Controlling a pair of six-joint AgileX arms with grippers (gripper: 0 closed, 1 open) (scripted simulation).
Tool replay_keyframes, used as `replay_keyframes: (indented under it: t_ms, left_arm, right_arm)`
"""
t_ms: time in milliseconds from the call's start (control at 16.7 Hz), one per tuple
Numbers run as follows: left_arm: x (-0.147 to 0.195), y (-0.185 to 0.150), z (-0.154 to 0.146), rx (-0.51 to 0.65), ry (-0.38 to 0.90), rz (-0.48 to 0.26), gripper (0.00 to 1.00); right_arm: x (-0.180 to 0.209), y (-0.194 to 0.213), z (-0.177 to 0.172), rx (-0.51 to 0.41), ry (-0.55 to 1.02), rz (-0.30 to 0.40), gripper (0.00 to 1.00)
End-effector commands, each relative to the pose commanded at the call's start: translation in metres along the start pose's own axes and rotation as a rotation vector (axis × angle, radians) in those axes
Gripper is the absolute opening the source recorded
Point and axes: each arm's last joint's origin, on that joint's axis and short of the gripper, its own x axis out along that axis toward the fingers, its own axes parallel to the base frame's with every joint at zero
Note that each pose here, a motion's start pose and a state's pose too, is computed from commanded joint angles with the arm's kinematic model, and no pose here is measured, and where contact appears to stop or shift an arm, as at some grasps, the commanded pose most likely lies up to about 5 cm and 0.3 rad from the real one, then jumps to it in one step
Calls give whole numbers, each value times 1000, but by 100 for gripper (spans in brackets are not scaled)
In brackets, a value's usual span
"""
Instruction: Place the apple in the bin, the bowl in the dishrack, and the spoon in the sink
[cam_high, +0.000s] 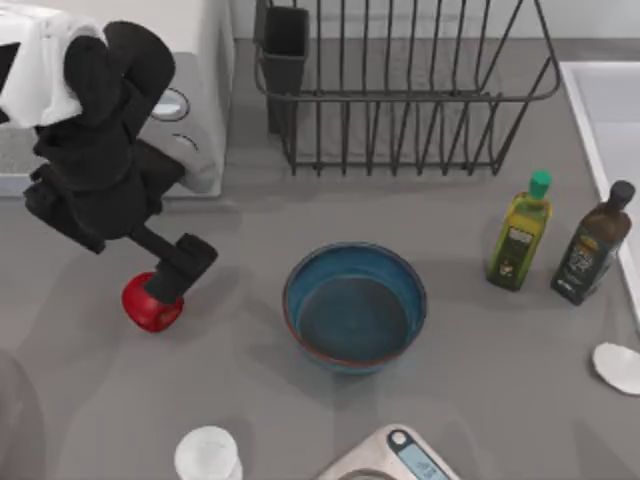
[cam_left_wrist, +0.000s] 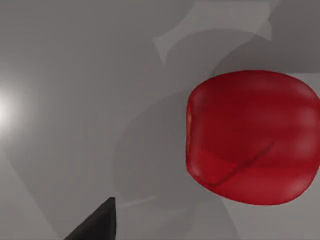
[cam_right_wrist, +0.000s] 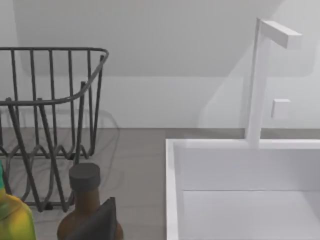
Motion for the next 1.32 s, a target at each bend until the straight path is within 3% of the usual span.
replay_keyframes:
  t_ms: [180,540,1020,1260,1320]
  left_arm:
    - [7,-2,15,40,65,-19,100]
    - [8,-1,15,39,71,-21,100]
    - [74,-3,12,44,69,-20,100]
    - [77,-3,11,44,71,-21,100]
    - [77,-3,11,44,71,-21,92]
  right_arm:
    - [0,0,0,0,0,0,100]
    - [0,0,0,0,0,0,100]
    - [0,0,0,0,0,0,100]
    - [0,0,0,0,0,0,100]
    - [0,0,0,0,0,0,100]
